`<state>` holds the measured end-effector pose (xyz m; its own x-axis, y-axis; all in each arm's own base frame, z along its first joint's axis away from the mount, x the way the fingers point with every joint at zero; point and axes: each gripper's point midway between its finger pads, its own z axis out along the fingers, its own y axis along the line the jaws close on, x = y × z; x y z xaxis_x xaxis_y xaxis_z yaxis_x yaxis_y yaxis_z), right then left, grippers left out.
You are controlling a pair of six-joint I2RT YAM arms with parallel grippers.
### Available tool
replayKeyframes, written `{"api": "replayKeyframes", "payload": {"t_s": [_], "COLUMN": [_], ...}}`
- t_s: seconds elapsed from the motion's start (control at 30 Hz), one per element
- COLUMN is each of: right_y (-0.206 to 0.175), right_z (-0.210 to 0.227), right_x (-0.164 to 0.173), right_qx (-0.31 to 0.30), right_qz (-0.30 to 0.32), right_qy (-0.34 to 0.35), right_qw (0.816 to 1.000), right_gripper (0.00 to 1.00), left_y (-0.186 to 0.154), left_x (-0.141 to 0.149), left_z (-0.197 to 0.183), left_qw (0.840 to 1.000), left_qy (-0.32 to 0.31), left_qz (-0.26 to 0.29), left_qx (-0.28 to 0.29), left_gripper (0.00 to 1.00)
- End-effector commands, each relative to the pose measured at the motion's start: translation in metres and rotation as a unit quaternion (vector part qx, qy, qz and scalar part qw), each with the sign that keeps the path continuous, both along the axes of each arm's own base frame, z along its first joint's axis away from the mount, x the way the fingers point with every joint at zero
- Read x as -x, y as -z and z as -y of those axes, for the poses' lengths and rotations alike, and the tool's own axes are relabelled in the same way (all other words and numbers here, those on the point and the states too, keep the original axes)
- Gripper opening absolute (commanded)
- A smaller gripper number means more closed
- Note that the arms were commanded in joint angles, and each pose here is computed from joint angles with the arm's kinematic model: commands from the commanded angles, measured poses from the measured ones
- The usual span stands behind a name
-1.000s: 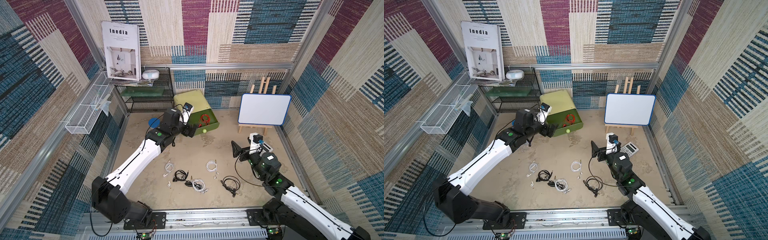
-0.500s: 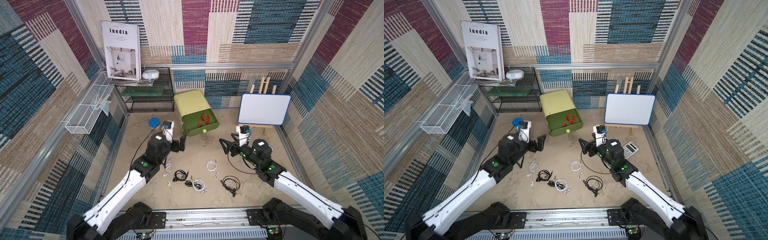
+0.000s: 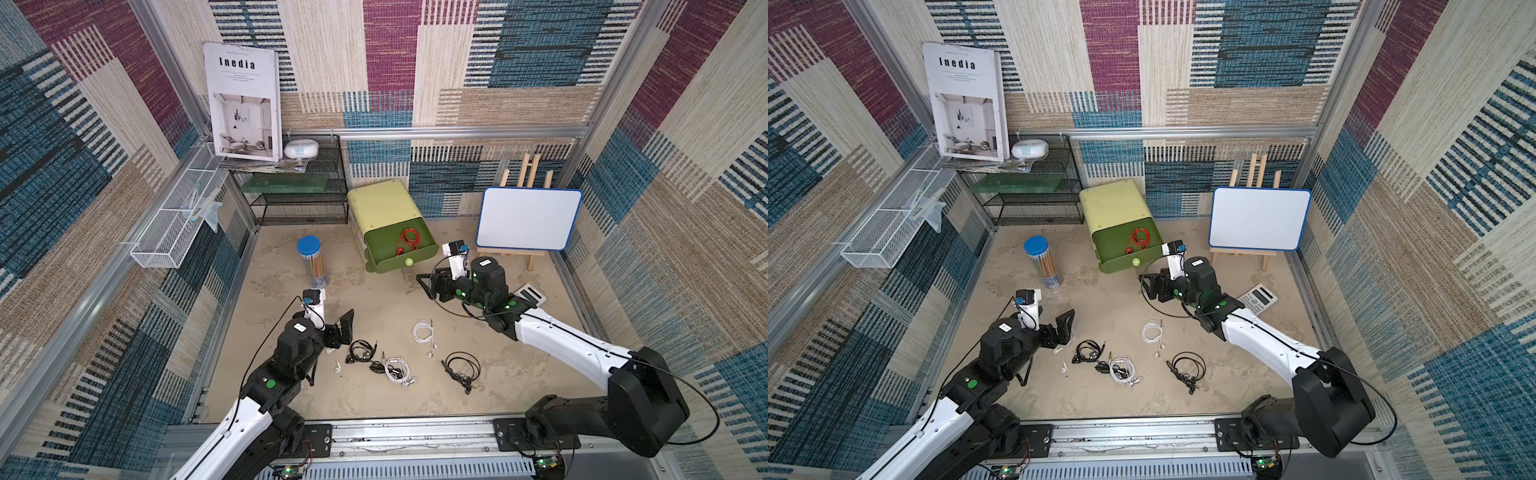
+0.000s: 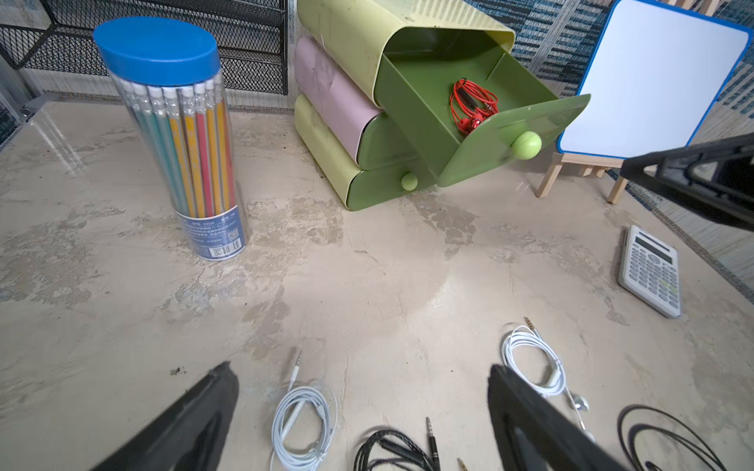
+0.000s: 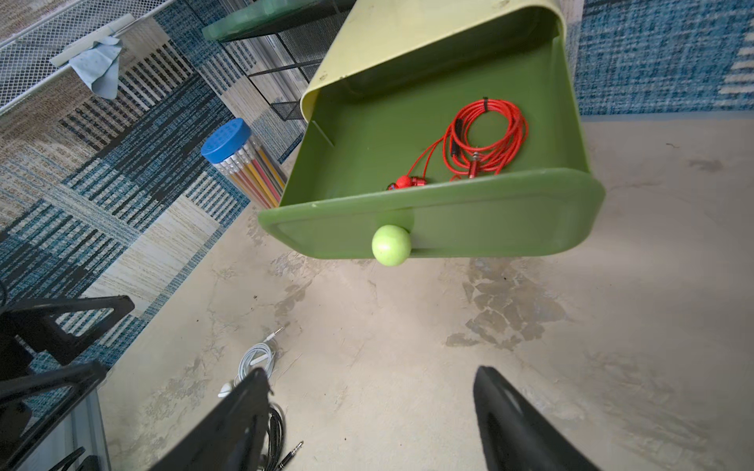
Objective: Place the wired earphones into the drawer by color
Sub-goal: Close the drawer in the storage box.
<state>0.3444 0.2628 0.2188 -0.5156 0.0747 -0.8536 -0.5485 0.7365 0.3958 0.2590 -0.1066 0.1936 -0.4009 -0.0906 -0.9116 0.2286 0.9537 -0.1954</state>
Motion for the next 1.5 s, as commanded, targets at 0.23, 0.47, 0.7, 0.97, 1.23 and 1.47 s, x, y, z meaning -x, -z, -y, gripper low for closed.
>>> {"api": "replayKeyframes", "payload": {"t_s": [0.23, 0.47, 0.7, 0.97, 1.23, 1.47], "right_y": [0.0, 0.008, 0.013, 0.015, 0.012, 0.006], "right_z": [-0.017, -0.033, -0.043, -0.048, -0.05, -0.053], "right_x": [-0.029, -0.046, -0.054, -0.058, -0.064, -0.07], "right_qx": [0.006, 0.01, 0.006, 0.003, 0.001, 0.0], "right_qz": [0.0, -0.012, -0.021, -0.026, -0.022, -0.016], "right_qy": [0.004, -0.009, -0.019, -0.023, -0.021, -0.017], "right_qw": [1.0, 1.0, 1.0, 0.999, 1.0, 1.0], "right_gripper": [0.75, 0.67, 0.58, 0.51, 0.49, 0.48], "left_y": [0.015, 0.017, 0.017, 0.018, 0.018, 0.019], "left_x": [0.002, 0.002, 0.002, 0.002, 0.001, 0.002], "left_z": [0.001, -0.003, -0.004, -0.004, -0.004, -0.004], "left_qw": [1.0, 1.0, 1.0, 1.0, 1.0, 1.0], "left_qy": [0.003, -0.005, -0.006, -0.005, -0.005, -0.006], "left_qz": [-0.012, -0.013, -0.013, -0.013, -0.014, -0.015], "left_qx": [-0.001, -0.01, -0.012, -0.013, -0.014, -0.015], "left_gripper": [0.99, 0.99, 0.99, 0.99, 0.99, 0.99]}}
